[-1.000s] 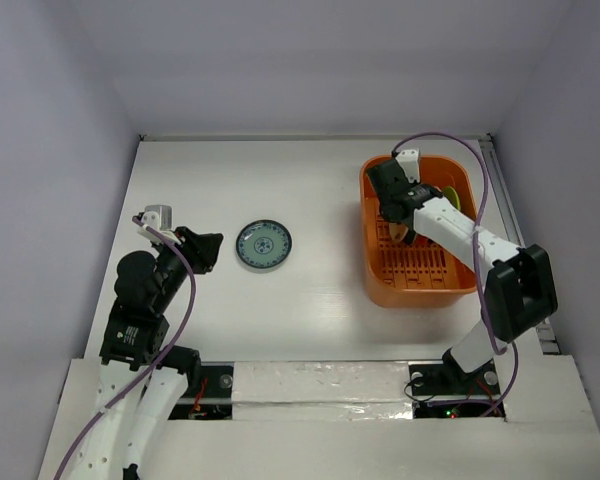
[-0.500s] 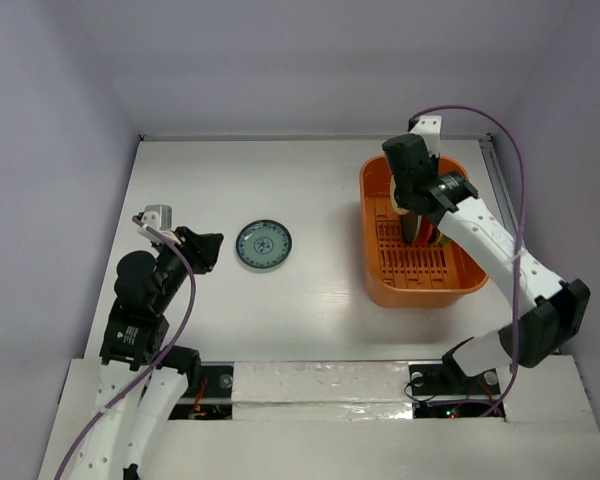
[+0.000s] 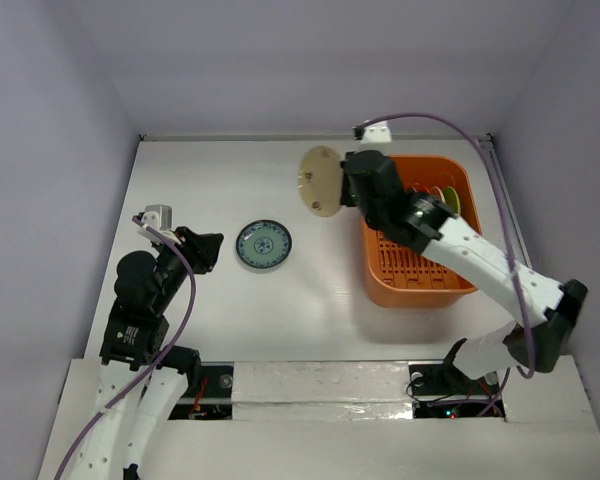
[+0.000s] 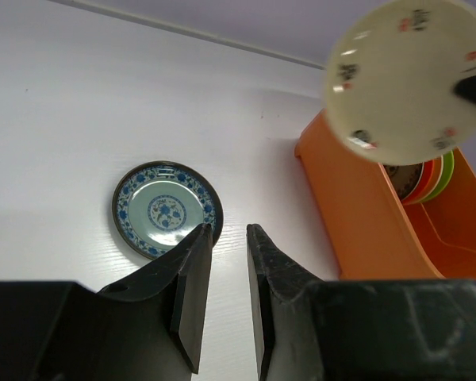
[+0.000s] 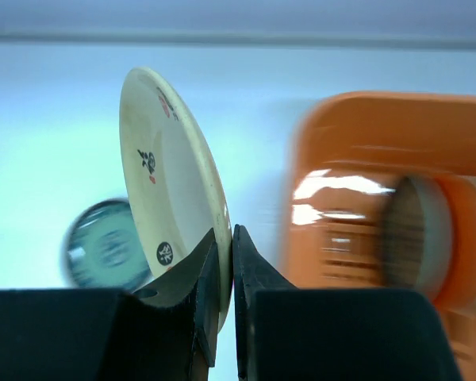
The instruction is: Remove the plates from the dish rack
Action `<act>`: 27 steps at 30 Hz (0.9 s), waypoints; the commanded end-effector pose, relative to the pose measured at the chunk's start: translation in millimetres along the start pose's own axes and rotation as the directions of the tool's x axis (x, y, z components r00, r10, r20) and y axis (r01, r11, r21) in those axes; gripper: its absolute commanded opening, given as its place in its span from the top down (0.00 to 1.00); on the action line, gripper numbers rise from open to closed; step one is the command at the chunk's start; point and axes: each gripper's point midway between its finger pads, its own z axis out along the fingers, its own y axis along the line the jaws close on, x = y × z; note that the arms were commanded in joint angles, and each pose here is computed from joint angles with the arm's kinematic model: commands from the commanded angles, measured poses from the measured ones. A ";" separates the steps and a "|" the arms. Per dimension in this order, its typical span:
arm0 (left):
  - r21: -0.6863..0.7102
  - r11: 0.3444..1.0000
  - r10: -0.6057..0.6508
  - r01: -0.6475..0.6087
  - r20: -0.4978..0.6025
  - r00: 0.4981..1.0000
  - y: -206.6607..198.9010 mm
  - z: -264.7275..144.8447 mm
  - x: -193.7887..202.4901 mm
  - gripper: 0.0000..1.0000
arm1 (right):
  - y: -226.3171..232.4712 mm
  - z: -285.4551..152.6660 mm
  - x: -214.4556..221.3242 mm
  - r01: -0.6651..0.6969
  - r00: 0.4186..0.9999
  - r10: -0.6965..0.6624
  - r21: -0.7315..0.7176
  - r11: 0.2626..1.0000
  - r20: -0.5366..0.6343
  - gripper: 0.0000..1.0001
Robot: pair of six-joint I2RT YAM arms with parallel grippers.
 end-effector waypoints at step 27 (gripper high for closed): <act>0.005 1.000 0.009 -0.009 0.045 0.999 -0.2 0.5 -9.8 0.78 | 184.1 95.1 201.6 -0.405 0.882 0.311 -0.234 0.884 -0.354 0.97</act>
